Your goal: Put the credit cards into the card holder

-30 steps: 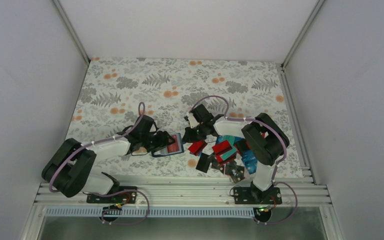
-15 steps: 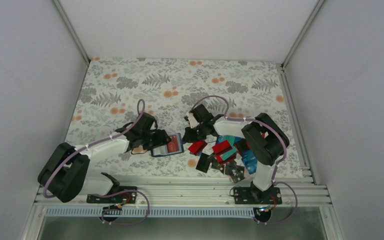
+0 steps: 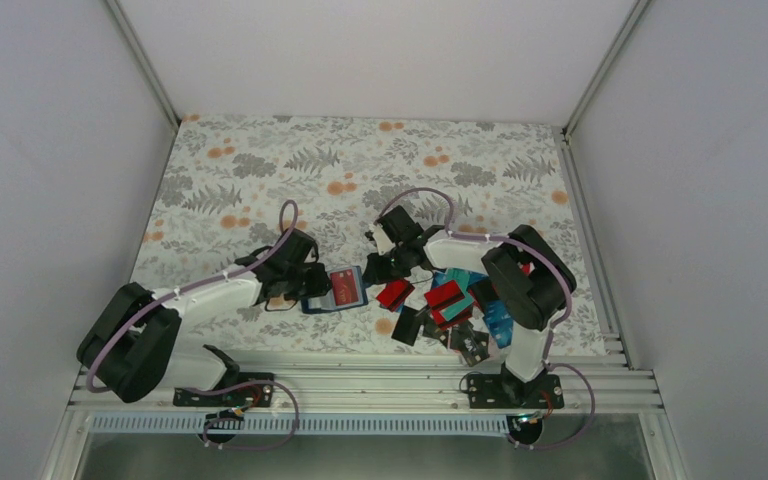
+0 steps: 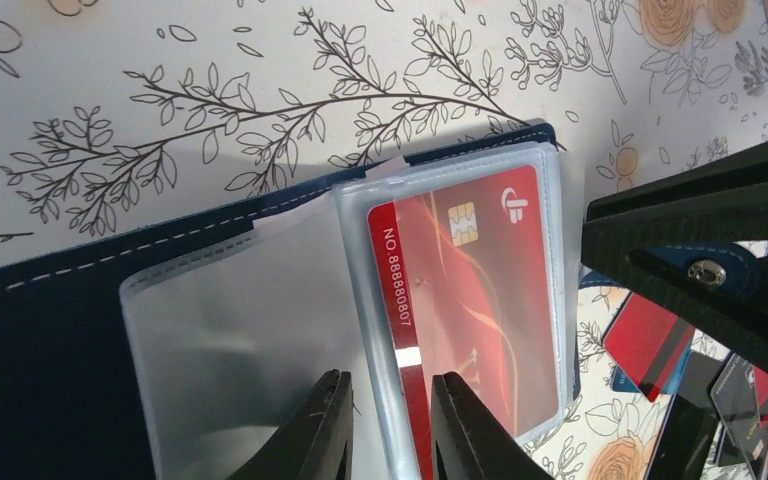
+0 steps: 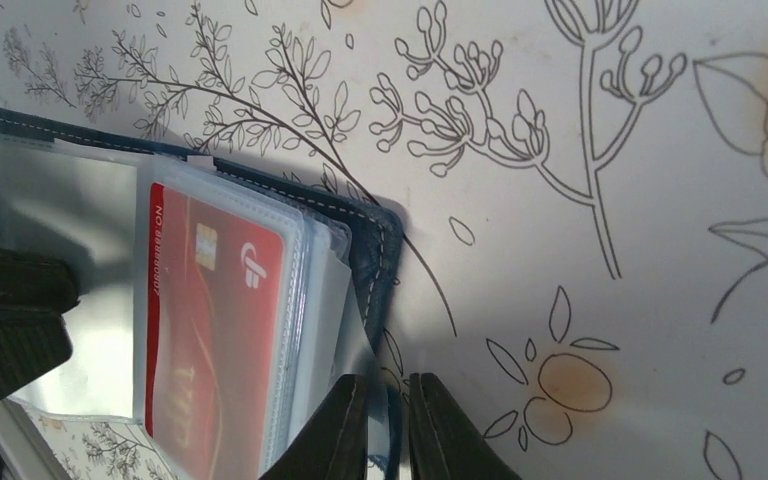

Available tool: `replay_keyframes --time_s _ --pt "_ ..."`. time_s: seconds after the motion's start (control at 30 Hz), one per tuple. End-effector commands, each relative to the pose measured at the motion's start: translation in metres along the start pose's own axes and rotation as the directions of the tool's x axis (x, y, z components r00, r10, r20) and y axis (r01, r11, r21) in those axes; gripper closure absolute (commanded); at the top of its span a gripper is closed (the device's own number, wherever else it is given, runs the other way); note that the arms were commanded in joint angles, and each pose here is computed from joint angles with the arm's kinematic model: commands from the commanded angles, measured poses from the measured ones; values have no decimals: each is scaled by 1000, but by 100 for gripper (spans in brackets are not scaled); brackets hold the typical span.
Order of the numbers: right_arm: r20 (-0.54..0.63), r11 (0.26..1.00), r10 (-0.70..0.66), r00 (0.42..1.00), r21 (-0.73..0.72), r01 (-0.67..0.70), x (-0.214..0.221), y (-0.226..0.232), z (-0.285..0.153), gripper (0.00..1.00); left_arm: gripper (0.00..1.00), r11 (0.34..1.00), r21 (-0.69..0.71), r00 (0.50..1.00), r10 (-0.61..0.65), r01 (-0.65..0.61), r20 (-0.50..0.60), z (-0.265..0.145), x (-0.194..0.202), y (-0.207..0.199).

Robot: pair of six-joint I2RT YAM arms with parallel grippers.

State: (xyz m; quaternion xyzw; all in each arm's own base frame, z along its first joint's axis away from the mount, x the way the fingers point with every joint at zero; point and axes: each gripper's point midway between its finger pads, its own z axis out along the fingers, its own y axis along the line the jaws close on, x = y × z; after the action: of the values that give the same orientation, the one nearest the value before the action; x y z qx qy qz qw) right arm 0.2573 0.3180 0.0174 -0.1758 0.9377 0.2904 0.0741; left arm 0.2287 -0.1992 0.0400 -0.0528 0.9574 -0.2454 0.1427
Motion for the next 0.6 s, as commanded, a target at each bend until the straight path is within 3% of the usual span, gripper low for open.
replay_keyframes --time_s 0.0,0.37,0.57 --pt "-46 996 11 999 89 -7 9 -18 6 84 80 999 3 999 47 -47 20 2 -7 -8" --pt "14 997 -28 1000 72 27 -13 5 -22 67 87 994 -56 996 90 -89 8 14 -6 -6" --pt "50 999 -35 998 23 34 -17 21 -39 64 93 994 -69 996 90 -90 -3 21 -3 -3"
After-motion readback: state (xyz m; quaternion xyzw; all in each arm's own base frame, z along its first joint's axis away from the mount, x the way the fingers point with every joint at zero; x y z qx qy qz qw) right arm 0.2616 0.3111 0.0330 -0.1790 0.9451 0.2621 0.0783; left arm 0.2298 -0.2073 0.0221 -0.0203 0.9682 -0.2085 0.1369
